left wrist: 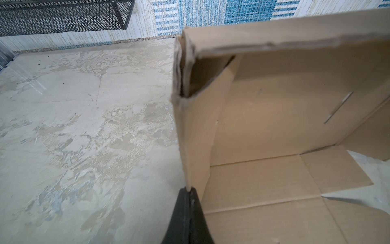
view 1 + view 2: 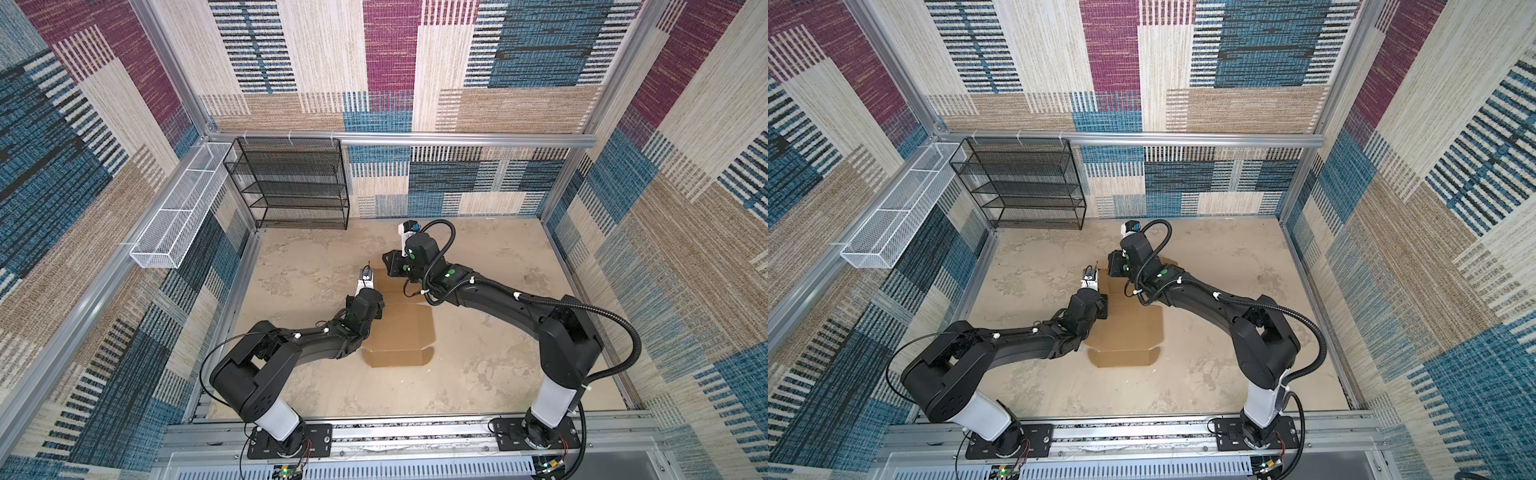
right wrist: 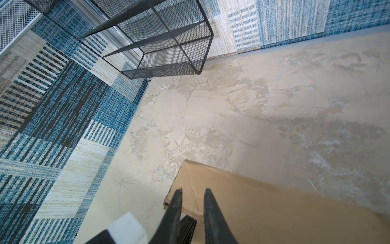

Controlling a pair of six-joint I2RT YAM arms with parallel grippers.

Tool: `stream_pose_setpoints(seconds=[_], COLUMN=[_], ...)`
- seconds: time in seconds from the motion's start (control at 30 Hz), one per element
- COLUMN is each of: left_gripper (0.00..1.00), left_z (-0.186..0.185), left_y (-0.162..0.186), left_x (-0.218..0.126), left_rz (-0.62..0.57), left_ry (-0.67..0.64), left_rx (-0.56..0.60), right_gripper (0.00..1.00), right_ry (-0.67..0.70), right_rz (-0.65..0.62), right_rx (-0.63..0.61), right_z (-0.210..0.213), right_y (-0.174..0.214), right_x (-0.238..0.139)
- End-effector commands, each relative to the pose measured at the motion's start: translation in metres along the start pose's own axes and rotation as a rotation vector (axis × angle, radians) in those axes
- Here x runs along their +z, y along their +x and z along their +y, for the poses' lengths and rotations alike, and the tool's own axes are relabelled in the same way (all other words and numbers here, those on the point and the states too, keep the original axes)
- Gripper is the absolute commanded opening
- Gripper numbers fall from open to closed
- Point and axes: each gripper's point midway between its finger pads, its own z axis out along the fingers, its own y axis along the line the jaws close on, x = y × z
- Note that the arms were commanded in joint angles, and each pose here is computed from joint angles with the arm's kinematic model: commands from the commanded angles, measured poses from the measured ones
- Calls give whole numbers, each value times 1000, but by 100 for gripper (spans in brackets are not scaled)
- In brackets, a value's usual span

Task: Fold the paper box

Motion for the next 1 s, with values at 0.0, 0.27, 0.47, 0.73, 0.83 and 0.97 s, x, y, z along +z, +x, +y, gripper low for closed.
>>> stream_pose_setpoints(seconds=[0.0, 0.27, 0.47, 0.73, 0.83, 0.97], left_gripper=[4, 3, 3, 14, 23, 28], left_z=[-2, -2, -2, -2, 1, 2], left_y=[-8, -3, -2, -3, -2, -4], left_x=[-1, 0, 0, 1, 1, 3], left_rz=[-29, -21, -20, -24, -25, -33], left_ry=[13, 16, 13, 11, -4, -19], left_rx=[0, -2, -3, -5, -5, 0], right_gripper=[21, 18, 17, 17, 16, 16], right_ry=[42, 100, 116, 115, 115, 108], right_rz=[-3, -9, 25, 42, 44, 48], right_rx=[-23, -27, -25, -18, -19, -18], right_z=[-8, -21, -30, -33, -33, -32], right_y=[1, 4, 18, 26, 27, 28], right_x=[9, 24, 31, 31, 30, 28])
